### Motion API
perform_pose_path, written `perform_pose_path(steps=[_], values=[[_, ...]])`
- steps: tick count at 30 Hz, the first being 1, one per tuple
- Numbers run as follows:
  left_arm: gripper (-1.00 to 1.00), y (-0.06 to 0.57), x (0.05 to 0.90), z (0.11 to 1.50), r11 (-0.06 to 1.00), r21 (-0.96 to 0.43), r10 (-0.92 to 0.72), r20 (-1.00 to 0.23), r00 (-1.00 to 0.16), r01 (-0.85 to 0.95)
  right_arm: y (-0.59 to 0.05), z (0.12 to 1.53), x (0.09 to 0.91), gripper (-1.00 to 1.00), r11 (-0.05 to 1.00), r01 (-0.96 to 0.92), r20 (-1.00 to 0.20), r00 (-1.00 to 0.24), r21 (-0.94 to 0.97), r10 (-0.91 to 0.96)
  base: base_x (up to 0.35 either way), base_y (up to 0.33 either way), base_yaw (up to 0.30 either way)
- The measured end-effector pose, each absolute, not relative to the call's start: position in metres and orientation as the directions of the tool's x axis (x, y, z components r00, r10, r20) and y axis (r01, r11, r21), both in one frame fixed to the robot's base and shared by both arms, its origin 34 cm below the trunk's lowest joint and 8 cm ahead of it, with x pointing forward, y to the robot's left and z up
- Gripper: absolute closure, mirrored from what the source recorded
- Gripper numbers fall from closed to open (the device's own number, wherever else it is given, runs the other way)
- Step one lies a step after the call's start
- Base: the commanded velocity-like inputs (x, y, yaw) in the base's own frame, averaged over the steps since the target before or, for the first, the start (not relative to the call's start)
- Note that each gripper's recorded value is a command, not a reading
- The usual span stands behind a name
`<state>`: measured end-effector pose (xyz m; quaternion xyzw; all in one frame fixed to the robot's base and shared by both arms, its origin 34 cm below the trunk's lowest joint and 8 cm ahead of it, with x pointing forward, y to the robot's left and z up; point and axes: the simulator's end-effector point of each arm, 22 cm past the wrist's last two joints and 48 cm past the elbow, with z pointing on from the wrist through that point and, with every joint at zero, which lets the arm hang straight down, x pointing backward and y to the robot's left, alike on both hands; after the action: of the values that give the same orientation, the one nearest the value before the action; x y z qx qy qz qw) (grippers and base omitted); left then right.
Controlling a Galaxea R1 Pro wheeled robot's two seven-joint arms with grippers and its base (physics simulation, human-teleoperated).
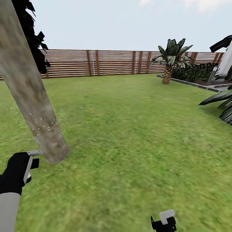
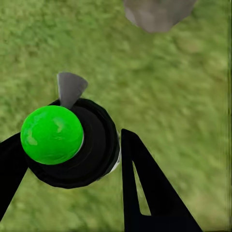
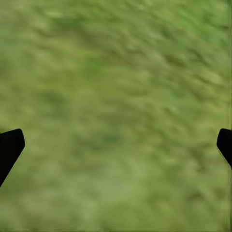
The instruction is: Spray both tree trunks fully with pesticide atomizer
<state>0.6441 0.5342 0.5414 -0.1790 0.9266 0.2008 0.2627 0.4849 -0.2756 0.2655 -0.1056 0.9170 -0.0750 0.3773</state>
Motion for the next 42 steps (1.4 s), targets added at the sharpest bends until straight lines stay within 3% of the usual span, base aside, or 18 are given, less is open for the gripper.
perform_pose_path(steps=[14,23,42], values=[[1.00,0.519,0.647,0.535,0.867,0.277,-0.212,-0.550,-0.808,-0.415,-0.276,0.266,0.485,-1.00,0.966,-0.137,-0.676,-0.693,-0.217,-0.250,0.296,-0.055,0.008],[1.00,0.481,0.621,0.488,0.886,0.268,-0.215,-0.485,-0.848,-0.378,-0.276,0.265,0.485,-1.00,0.966,-0.138,-0.676,-0.693,-0.217,-0.251,0.047,-0.062,0.254],[1.00,0.509,0.584,0.471,0.842,0.289,-0.296,-0.460,-0.837,-0.456,-0.274,0.265,0.485,-1.00,0.966,-0.140,-0.676,-0.692,-0.216,-0.252,0.224,-0.175,0.075]])
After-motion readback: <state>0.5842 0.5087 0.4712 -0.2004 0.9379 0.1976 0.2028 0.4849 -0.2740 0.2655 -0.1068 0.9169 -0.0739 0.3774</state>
